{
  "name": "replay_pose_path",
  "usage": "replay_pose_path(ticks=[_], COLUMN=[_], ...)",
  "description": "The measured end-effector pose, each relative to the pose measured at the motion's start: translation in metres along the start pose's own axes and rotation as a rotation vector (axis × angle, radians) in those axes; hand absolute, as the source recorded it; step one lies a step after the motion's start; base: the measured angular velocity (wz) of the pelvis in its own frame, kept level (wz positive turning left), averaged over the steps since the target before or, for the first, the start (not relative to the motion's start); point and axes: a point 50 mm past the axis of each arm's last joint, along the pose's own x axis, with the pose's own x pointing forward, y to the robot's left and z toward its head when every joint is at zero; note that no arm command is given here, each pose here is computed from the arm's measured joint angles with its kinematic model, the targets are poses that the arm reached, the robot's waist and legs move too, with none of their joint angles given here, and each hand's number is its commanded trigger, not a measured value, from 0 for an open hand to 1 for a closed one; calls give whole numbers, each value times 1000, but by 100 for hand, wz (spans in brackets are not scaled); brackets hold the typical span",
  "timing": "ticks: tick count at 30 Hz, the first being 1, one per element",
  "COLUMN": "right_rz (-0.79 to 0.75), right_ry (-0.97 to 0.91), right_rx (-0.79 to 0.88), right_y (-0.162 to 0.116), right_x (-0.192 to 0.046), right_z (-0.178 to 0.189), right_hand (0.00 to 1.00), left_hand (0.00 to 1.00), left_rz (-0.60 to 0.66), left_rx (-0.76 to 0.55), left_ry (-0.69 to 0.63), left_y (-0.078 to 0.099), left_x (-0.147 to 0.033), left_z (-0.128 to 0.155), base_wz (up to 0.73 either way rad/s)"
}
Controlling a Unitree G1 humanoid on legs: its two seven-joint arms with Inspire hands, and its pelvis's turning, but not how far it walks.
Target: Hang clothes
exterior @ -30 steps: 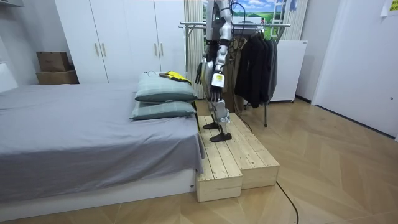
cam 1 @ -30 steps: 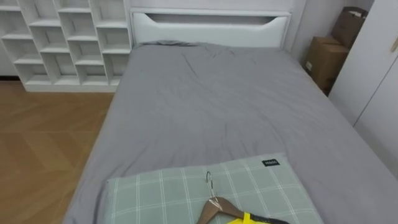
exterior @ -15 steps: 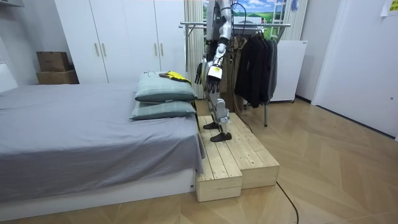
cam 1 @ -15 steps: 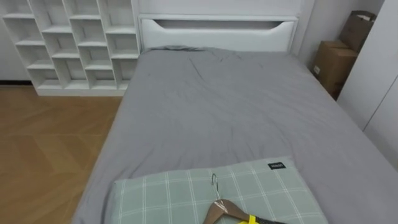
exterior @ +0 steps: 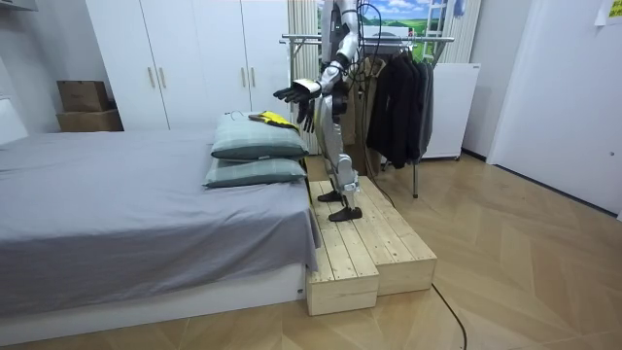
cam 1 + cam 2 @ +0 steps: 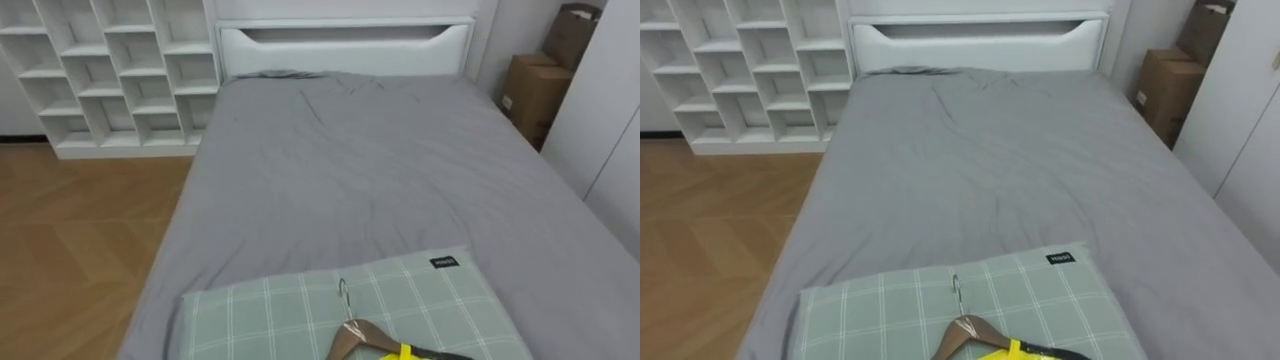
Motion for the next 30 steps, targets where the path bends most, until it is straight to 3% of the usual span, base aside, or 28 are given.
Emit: replay_pose_path(ticks=[5,17,30], right_rz=[4,10,20], right_ry=[-5,-8,-11], right_rx=[-6,-45,-85], right_y=[1,2,3], right_x=[0,1,1], right_z=[3,9,12], right_hand=[0,0,0], left_hand=[0,0,0], left_rz=[40,16,0], left_rx=[78,158,188], left_ry=[-135,-305,-376], left_y=[3,-5,-10], left_x=[1,-7,-11], left_z=[13,30,40], base_wz=[-5,-3,0])
